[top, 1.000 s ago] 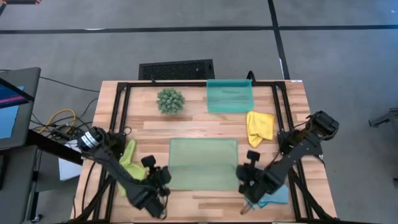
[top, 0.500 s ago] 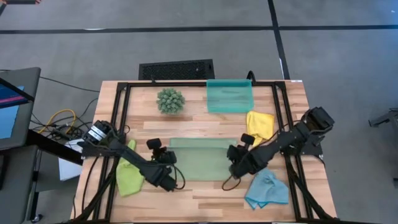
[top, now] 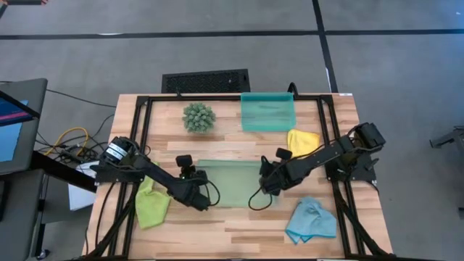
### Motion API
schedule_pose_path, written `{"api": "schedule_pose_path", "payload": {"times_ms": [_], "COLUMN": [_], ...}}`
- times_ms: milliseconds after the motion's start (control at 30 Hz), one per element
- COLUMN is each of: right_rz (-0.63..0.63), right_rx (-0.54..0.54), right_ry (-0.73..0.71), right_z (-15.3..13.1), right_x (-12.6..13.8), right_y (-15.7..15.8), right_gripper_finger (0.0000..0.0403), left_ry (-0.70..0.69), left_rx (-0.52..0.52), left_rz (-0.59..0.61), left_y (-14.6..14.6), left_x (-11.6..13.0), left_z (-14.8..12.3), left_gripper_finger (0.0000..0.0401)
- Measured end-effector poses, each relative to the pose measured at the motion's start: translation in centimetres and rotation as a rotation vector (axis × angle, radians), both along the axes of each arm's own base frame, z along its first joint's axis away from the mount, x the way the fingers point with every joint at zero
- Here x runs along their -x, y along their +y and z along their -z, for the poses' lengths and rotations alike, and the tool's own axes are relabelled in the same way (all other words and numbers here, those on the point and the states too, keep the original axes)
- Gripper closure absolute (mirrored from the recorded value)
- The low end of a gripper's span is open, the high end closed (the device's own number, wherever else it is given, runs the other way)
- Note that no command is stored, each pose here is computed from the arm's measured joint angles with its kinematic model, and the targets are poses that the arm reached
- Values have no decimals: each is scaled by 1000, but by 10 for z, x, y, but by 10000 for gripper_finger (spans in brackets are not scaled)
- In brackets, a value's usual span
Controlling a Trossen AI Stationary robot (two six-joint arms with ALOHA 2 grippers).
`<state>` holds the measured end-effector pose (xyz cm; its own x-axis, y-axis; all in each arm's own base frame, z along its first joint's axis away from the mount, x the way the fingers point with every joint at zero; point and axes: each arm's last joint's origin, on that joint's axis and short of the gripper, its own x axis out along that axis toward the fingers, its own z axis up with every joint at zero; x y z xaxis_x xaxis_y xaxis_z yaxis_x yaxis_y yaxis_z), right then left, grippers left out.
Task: Roll microfiber towels into tight, uniform cylinder then place into a basket
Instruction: Roll the dark green microfiber cloth
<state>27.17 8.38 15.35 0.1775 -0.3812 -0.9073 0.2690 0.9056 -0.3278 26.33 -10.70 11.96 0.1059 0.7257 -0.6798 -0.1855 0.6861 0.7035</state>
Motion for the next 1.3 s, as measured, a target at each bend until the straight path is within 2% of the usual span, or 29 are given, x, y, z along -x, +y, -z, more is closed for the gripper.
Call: {"api": "schedule_pose_path", "payload": {"times_ms": [167, 367, 667, 767, 867, 1100, 1167, 1300], "right_rz": [-53, -152, -336, -332, -264, -92, -45, -22], "right_rx": [-93, -221, -337, -288, -232, -130, -78, -69], "right_ry": [-9, -49, -209, -247, -257, -141, -87, -82], "right_z": [-16, -45, -89, -91, -89, -43, -31, -23], "right_x": [5, 19, 51, 52, 48, 31, 32, 25], "right_y": [16, 45, 92, 91, 80, 35, 23, 15], "right_gripper_finger": [379, 374, 379, 379, 379, 378, 377, 378], "left_ry": [29, 59, -19, -44, -45, 7, 17, 75], "left_rx": [30, 141, 235, 230, 217, 181, 198, 280], "left_rz": [16, 32, 72, 98, 76, -26, -52, -81], "left_y": [-10, -39, -88, -94, -86, -52, -45, -47], "left_x": [-7, -13, -8, -7, -11, -16, -17, -17], "left_z": [-16, -46, -100, -105, -101, -68, -62, -67], "left_gripper_finger": [401, 401, 401, 401, 401, 401, 401, 401]}}
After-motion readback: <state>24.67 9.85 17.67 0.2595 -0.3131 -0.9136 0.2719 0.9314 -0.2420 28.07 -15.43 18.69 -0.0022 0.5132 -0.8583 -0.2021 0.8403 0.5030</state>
